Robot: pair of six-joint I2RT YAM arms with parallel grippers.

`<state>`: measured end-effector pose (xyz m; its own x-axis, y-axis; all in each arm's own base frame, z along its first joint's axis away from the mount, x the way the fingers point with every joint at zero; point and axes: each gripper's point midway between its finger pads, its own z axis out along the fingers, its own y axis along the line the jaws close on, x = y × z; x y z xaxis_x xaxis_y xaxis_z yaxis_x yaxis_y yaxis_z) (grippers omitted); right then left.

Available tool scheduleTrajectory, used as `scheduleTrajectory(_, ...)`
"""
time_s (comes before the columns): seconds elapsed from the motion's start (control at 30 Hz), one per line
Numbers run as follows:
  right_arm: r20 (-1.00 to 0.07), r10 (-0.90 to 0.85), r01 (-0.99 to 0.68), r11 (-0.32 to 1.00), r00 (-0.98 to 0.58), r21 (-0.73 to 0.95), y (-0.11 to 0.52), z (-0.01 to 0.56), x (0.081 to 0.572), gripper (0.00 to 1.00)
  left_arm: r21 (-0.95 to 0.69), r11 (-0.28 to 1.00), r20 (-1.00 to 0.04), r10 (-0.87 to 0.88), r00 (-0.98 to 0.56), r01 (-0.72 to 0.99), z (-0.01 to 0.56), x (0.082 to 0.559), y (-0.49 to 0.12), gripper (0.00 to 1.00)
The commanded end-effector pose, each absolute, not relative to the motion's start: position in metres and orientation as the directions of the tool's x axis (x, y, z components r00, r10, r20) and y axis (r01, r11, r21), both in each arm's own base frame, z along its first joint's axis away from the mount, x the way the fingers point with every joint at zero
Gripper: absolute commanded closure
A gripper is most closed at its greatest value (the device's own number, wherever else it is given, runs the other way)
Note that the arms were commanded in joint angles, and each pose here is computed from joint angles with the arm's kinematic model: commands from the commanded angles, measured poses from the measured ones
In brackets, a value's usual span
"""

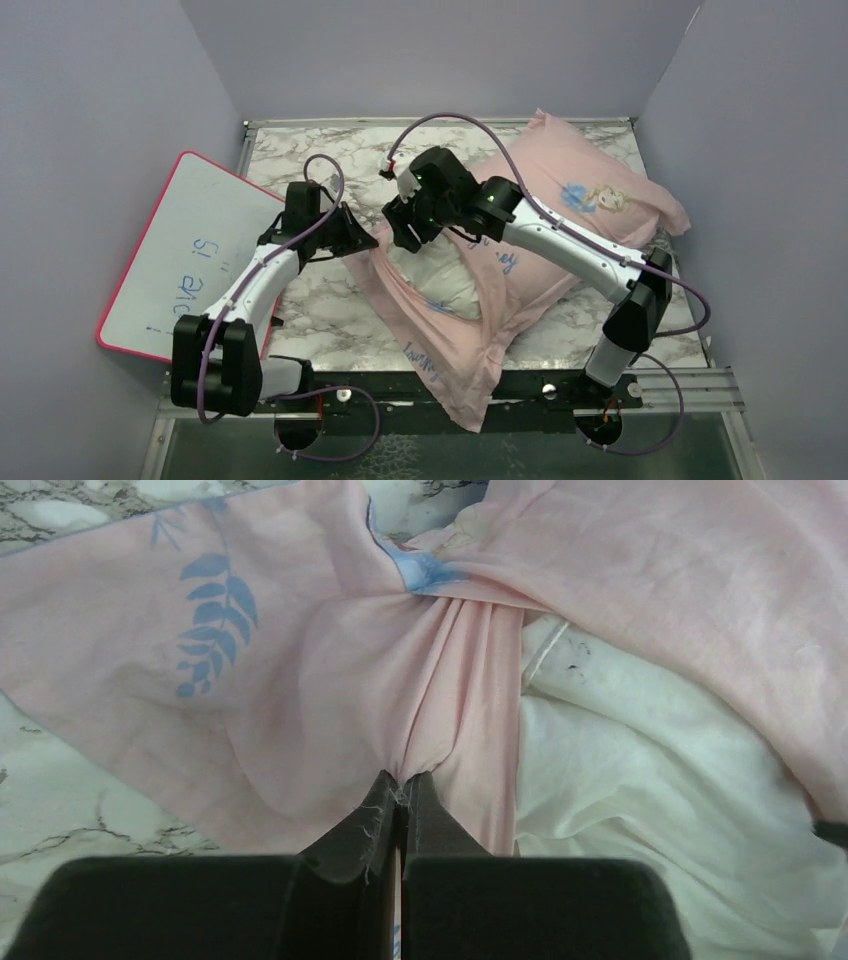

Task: Remove the pillowcase from the pillow
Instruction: Remove the pillow from the pillowcase.

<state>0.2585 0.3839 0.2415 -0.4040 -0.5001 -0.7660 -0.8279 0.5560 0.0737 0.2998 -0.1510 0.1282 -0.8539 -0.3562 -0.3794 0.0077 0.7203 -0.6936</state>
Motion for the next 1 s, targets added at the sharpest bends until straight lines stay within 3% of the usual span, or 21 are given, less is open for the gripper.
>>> scheduleTrajectory(0.0,-0.6,-0.649,-0.827,0.561,-0.468,0.038,0.368,0.195,0.25,0.36,-0.661,0.749,-0.473,-0.36,-0.804,0.053,0.141,0.296,-0.153,1.0)
scheduleTrajectory(0.17,-0.453,-0.773,-0.863,0.505,-0.444,-0.016,0.367,0.151,0.238,0.35,-0.637,0.77,-0.487,-0.389,-0.782,0.014,0.142,0.29,-0.143,1.0)
scheduleTrajectory(0.3,-0.446,-0.761,-0.809,0.574,-0.47,-0.128,0.351,0.131,0.254,0.35,-0.623,0.782,-0.494,-0.42,-0.761,-0.027,0.144,0.29,-0.136,1.0)
scheduleTrajectory(0.43,-0.424,-0.727,-0.721,0.66,-0.54,-0.213,0.332,0.118,0.265,0.8,-0.624,0.779,-0.467,-0.435,-0.77,-0.061,0.136,0.287,-0.135,1.0)
scheduleTrajectory(0.5,-0.448,-0.702,-0.703,0.682,-0.553,-0.202,0.331,0.119,0.264,0.98,-0.627,0.777,-0.453,-0.432,-0.78,-0.066,0.132,0.286,-0.136,0.88)
scheduleTrajectory(0.6,-0.521,-0.64,-0.681,0.718,-0.565,-0.144,0.336,0.128,0.26,0.99,-0.646,0.763,-0.435,-0.41,-0.802,-0.039,0.134,0.281,-0.143,0.55)
scheduleTrajectory(0.7,-0.583,-0.574,-0.663,0.744,-0.575,-0.078,0.344,0.134,0.257,0.99,-0.676,0.736,-0.404,-0.368,-0.838,0.002,0.14,0.272,-0.153,0.38)
scheduleTrajectory(0.97,-0.584,-0.498,-0.618,0.786,-0.641,0.007,0.356,0.125,0.254,0.99,-0.726,0.685,-0.334,-0.28,-0.9,0.057,0.148,0.236,-0.188,0.36)
